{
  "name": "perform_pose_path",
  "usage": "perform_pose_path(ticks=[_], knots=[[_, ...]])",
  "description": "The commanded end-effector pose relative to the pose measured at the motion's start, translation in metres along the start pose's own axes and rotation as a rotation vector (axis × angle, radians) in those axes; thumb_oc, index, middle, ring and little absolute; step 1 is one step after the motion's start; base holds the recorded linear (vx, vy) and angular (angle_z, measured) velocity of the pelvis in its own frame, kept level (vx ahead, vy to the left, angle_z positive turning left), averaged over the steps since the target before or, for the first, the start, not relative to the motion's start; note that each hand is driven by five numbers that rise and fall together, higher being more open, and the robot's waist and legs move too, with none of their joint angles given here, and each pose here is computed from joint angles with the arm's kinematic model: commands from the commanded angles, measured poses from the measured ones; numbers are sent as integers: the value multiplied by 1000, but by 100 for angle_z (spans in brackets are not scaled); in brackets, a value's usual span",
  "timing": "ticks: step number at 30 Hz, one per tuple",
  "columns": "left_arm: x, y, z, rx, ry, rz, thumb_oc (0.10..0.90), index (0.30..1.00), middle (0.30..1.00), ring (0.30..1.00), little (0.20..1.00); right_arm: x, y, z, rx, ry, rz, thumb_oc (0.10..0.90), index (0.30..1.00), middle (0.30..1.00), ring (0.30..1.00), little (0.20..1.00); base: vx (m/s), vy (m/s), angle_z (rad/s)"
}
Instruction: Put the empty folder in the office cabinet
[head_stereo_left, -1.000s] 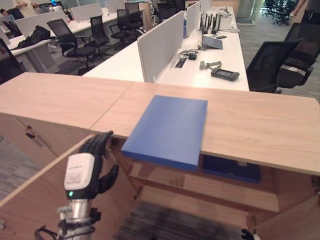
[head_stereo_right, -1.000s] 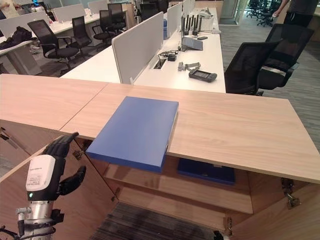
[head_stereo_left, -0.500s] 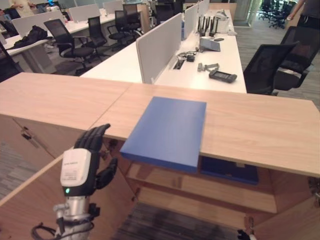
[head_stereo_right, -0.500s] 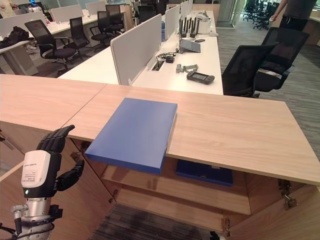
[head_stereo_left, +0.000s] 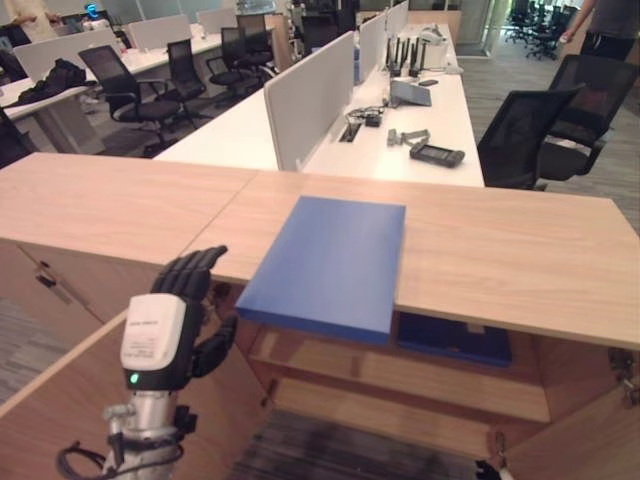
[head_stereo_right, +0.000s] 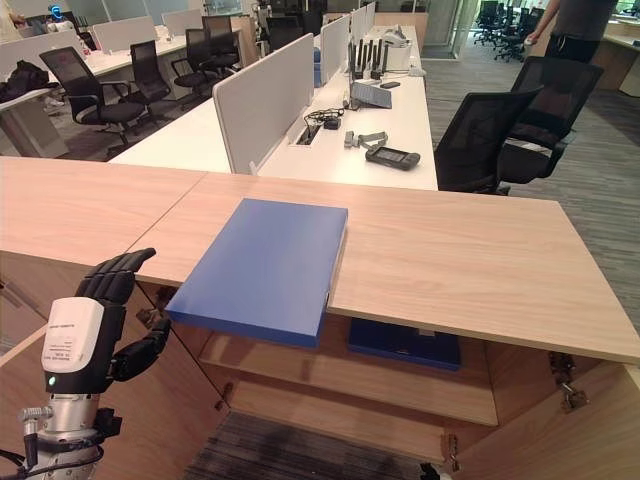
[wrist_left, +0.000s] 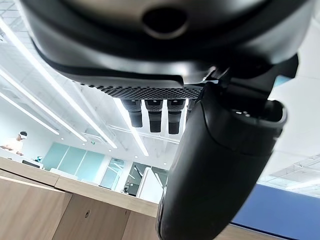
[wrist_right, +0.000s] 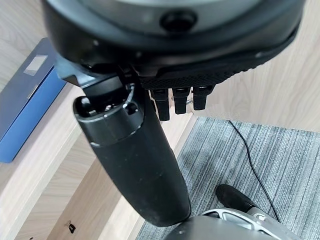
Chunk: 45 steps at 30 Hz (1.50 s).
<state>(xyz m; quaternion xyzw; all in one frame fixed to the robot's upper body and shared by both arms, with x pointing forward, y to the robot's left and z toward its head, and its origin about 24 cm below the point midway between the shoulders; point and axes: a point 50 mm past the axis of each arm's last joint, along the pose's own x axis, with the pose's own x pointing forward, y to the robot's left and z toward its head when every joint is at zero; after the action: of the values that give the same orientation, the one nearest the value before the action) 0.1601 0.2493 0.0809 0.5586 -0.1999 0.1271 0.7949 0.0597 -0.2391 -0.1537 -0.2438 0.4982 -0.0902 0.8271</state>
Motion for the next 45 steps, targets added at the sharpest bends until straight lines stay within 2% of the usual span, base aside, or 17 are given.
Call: perform_pose_path(ticks=[1,45], knots=[[36,33,19,-6,-203,176,800,900,900,900,900,8,-4,36,22,-137,-29,800,900,900,900,900,12,-3,-3],[44,15,39,-116,-283,51,800,900,900,900,900,8,1,26,63,-64,-32,800,900,900,900,900,3,0,-2]])
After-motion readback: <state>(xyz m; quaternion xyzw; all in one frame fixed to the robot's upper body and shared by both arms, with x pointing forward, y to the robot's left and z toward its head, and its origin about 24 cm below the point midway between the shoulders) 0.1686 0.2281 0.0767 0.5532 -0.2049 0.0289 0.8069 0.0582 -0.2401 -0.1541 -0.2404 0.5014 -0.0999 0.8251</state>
